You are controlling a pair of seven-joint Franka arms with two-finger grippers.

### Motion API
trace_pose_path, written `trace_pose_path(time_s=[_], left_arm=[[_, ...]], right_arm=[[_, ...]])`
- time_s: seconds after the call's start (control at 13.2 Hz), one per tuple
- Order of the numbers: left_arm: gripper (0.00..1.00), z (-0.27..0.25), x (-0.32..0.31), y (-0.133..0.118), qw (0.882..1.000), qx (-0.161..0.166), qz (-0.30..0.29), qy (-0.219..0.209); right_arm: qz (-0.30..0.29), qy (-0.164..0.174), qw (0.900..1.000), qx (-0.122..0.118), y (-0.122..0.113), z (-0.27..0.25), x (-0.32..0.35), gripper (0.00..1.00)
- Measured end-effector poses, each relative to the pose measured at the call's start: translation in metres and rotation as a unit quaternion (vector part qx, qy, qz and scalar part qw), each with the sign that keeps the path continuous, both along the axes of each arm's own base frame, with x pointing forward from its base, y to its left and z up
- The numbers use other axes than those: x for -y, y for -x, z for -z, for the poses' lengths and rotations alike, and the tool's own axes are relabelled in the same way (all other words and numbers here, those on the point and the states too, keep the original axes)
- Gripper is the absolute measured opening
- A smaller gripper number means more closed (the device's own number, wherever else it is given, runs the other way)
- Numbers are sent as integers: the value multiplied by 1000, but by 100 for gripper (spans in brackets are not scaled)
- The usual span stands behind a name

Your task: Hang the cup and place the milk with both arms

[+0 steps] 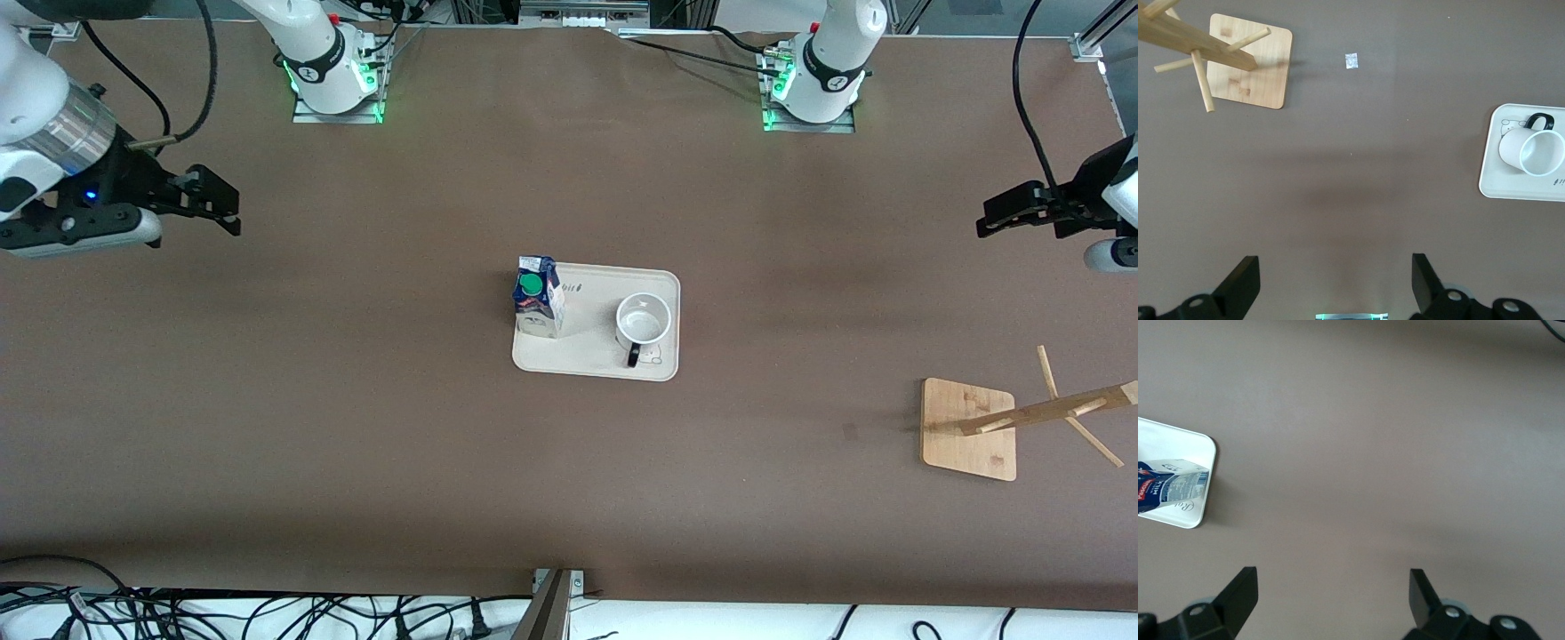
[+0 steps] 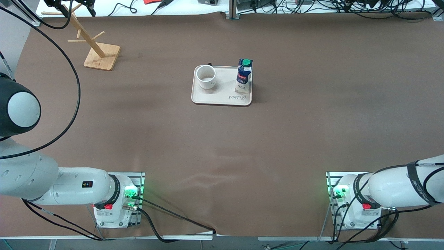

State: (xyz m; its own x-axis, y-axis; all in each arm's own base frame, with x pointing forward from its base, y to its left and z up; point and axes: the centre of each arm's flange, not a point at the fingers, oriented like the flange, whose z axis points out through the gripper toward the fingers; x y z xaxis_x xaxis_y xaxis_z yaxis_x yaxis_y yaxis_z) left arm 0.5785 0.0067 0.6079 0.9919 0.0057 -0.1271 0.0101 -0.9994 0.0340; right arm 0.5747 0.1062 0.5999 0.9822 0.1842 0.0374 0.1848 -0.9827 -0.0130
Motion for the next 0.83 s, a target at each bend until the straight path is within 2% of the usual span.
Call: trace_pose_path(time_s=[0.08,0.23,0.3,0.38,0.53,0.83], left_arm=[[100,0,6,0,1000,0,6,1],[100,-2,13,0,1000,2,12,1],[100,-3,13,0,1000,4,12,1],[100,-3,13,0,1000,4,12,1],[100,5,12,-4,1000,-2,11,2],[100,27,14,-14,1000,-19,12,2]], right_arm=[[-5,1,1000,-12,-3,12,-6,100],[-28,12,997,-72,-8,62,-34,100],[-37,16,995,-90,-11,87,-56,100],[-29,16,995,-95,-15,108,-80,100],[11,4,996,-87,-15,139,-136,100],[99,-23,993,-60,13,192,-266,100]])
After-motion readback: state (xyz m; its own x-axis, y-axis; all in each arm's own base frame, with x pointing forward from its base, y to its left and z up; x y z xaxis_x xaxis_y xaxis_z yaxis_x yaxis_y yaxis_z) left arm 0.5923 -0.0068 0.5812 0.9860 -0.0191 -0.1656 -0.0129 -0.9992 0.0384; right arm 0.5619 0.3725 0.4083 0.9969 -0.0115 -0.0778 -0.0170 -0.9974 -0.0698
